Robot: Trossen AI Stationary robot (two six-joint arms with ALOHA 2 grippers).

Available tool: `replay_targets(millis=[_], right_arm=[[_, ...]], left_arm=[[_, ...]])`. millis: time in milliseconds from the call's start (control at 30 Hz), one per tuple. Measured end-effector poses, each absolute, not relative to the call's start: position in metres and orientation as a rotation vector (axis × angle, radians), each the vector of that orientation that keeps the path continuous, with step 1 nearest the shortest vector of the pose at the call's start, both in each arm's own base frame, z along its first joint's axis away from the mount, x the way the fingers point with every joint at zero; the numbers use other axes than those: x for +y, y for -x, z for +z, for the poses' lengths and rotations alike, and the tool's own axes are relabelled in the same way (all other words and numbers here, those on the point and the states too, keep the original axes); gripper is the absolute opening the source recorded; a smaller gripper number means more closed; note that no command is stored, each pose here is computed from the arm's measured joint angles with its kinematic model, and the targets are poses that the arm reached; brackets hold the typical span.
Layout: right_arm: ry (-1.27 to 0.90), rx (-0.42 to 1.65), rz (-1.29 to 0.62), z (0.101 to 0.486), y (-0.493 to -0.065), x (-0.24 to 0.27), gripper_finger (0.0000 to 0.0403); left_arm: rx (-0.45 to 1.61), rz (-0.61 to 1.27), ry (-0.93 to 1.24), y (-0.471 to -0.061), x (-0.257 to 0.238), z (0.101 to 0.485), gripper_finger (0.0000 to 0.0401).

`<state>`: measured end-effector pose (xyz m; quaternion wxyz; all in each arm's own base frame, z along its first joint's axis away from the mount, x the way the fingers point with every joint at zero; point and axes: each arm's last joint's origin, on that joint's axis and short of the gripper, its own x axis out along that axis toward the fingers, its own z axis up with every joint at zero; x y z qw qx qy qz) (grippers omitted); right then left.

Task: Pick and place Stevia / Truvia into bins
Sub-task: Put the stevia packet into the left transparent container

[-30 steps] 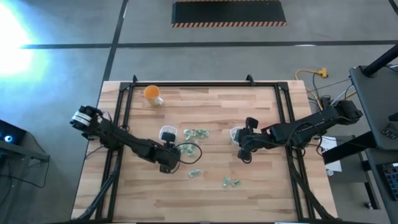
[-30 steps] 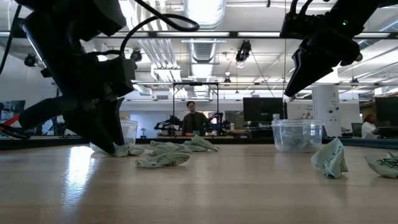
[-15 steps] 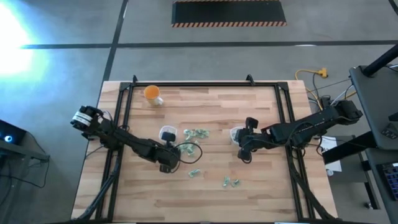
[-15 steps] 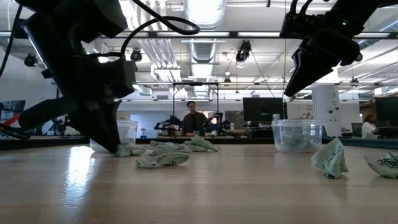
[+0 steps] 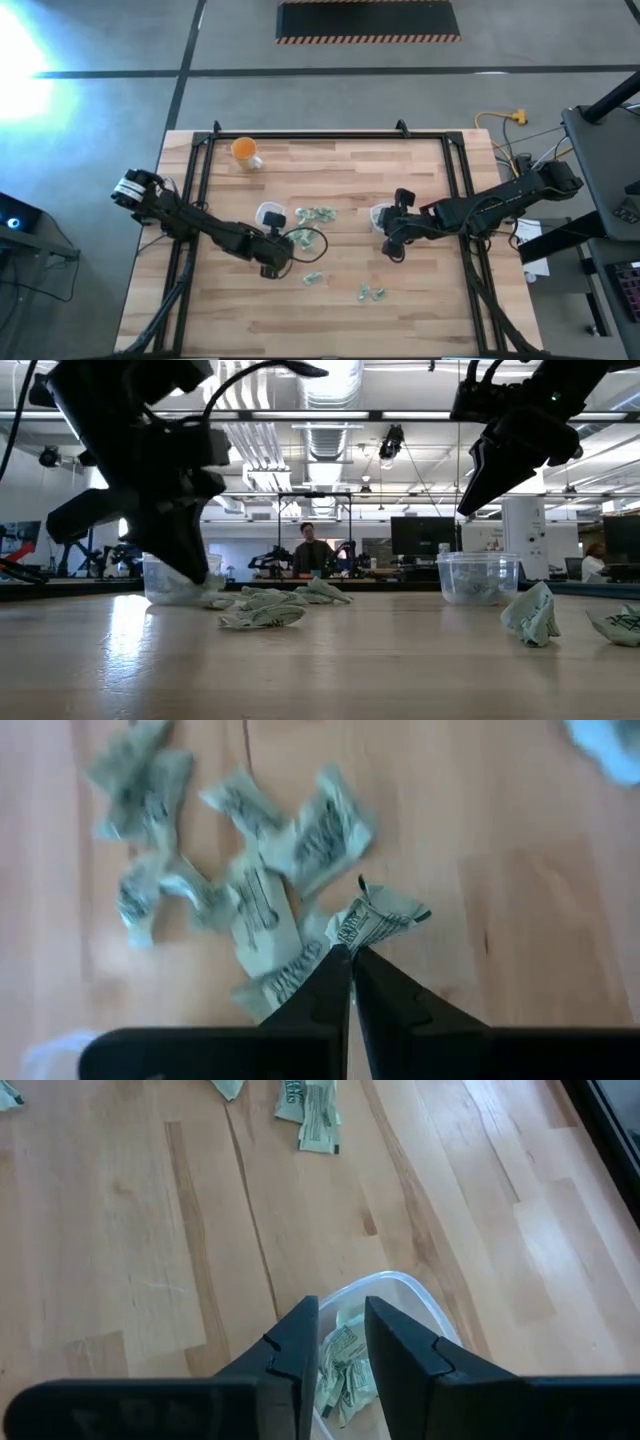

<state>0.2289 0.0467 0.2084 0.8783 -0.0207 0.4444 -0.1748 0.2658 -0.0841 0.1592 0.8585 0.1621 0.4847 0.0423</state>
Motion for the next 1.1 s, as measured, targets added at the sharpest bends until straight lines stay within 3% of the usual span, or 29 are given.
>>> replay_targets(millis=[233, 500, 867, 1100], right_arm=[[0.044, 0.929, -0.365, 0.208, -0.229, 0.047, 0.0072], [0.048, 0.931, -0.363, 0.208, -0.229, 0.047, 0.0066], [0.049, 0.931, -0.362, 0.207, -0.229, 0.047, 0.0075], [0.050, 0.928, -0.361, 0.208, -0.229, 0.047, 0.0067]], left_arm=[[0.925, 0.189, -0.381, -0.268, -0.085, 0.177, 0.0000], [0.861, 0.443, -0.412, -0.253, -0.075, 0.187, 0.0000], [0.987, 0.696, -0.353, -0.222, -0.060, 0.184, 0.0000], [1.028, 0.686, -0.313, -0.219, -0.060, 0.182, 0.0000]])
